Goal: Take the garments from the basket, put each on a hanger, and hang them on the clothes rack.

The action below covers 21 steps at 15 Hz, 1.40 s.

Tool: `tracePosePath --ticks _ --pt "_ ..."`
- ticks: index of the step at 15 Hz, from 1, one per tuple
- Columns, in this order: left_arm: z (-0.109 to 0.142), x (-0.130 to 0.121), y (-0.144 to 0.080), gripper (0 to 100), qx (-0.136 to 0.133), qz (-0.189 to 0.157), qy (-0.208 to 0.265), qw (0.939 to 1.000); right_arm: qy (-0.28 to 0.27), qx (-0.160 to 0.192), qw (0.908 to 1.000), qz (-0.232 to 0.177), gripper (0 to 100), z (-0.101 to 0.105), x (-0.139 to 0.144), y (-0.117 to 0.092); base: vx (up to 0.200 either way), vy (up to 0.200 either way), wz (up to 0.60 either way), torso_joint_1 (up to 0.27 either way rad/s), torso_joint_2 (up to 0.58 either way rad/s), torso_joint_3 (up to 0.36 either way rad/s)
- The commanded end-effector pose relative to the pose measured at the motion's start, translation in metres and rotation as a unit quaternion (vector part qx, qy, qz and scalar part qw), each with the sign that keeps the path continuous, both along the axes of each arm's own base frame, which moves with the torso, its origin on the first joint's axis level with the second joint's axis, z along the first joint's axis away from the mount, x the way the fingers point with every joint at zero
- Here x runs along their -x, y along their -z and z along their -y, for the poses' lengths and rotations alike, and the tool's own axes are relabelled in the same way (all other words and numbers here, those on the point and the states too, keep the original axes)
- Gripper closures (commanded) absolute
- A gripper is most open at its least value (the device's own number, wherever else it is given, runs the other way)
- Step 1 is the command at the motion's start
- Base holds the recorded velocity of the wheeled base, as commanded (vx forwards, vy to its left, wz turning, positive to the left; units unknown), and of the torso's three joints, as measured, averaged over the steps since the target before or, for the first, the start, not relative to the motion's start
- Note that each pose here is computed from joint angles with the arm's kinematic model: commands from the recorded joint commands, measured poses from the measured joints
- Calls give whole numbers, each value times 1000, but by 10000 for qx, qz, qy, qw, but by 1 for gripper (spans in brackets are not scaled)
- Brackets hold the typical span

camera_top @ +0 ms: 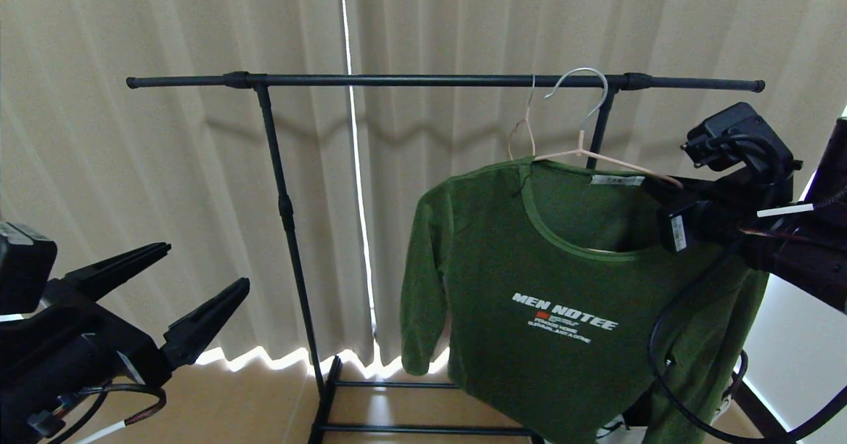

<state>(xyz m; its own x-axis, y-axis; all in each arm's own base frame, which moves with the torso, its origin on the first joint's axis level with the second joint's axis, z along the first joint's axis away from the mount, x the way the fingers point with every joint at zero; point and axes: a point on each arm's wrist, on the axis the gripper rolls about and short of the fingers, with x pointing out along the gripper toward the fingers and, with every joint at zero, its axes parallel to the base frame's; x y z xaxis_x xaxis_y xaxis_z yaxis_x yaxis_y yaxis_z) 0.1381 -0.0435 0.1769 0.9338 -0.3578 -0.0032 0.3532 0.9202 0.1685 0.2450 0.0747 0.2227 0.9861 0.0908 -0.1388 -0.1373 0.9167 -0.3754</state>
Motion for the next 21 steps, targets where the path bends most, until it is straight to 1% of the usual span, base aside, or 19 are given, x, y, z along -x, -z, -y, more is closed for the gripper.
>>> tracePosePath --ticks 1,2,12,18,20,21 --pt "-1 3 -1 0 10 46 -4 10000 2 1 10000 1 100 0 0 0 0 0 0 0 0 0" --pt "-1 3 -1 0 10 46 3 10000 2 1 10000 1 100 0 0 0 0 0 0 0 0 0" --pt "-1 2 1 0 -1 9 11 10000 3 -9 10000 7 100 0 0 0 200 0 0 0 2 3" --pt "0 0 2 0 -24 -39 -4 10000 11 -27 10000 66 100 1 4 -3 200 0 0 -2 2 1" --pt "0 0 3 0 -37 -59 -4 10000 119 -38 9999 88 100 6 3 -4 200 0 0 7 2 -2" --pt "0 0 3 0 -56 -68 -4 10000 233 -40 9996 128 100 8 2 -6 0 0 0 0 0 0"
